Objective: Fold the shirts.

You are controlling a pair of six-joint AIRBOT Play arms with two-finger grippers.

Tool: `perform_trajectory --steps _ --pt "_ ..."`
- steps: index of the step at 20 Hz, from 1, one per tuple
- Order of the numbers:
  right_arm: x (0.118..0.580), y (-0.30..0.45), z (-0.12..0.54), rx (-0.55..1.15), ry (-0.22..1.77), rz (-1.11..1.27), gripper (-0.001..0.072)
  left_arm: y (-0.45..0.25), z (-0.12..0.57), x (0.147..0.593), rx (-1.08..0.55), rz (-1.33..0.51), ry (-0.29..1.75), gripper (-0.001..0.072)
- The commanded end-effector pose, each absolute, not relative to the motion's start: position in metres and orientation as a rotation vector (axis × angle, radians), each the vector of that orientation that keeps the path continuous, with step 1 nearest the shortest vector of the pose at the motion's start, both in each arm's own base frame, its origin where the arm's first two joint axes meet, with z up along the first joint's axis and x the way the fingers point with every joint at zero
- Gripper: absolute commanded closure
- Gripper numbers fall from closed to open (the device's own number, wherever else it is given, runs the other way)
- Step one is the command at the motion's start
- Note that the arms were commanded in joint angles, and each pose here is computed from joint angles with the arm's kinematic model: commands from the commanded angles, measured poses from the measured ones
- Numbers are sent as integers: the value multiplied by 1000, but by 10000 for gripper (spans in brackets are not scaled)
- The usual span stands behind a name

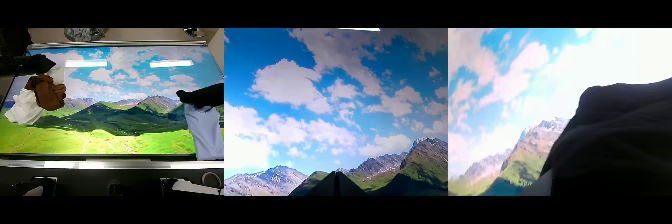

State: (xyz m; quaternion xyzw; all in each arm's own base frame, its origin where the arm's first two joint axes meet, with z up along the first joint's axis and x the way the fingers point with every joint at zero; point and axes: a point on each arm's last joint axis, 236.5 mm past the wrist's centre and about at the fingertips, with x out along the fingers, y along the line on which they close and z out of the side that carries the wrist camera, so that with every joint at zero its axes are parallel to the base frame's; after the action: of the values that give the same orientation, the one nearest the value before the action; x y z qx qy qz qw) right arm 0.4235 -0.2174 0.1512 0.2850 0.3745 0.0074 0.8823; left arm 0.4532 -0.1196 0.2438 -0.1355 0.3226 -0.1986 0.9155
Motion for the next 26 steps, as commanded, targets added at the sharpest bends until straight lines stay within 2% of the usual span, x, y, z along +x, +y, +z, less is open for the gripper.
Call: perform_trajectory --steps 1,4,7,10,12,15,17,20,21,22,23,26 --pt "406 -256 172 646 691 -105 666 -119 243 453 -278 -409 665 680" --pt "373 -272 179 629 715 -167 665 -119 243 453 -277 -409 664 680" --pt "321 -274 161 638 873 -214 665 -120 244 453 -267 -413 662 680" --pt "261 -265 114 618 1188 -267 664 -120 244 453 -257 -416 659 680" --pt "235 -248 81 682 1337 -248 664 -120 244 453 -257 -416 659 680" --pt "201 -220 32 768 1510 -211 664 -120 244 453 -257 -416 660 680" --pt "173 -217 4 760 1607 -266 664 -120 243 453 -257 -416 660 680" --pt "162 -212 -30 756 1632 -299 655 -120 244 453 -257 -417 660 680" --pt "162 -212 -36 753 1628 -306 532 -120 244 453 -258 -417 660 680" --pt "161 -215 -38 734 1625 -310 214 -120 244 453 -258 -417 660 680" --pt "163 -220 -35 678 1616 -280 -1 -120 244 453 -257 -417 658 680" --pt "199 -281 21 417 1413 -360 20 -119 258 454 -243 -422 625 681"
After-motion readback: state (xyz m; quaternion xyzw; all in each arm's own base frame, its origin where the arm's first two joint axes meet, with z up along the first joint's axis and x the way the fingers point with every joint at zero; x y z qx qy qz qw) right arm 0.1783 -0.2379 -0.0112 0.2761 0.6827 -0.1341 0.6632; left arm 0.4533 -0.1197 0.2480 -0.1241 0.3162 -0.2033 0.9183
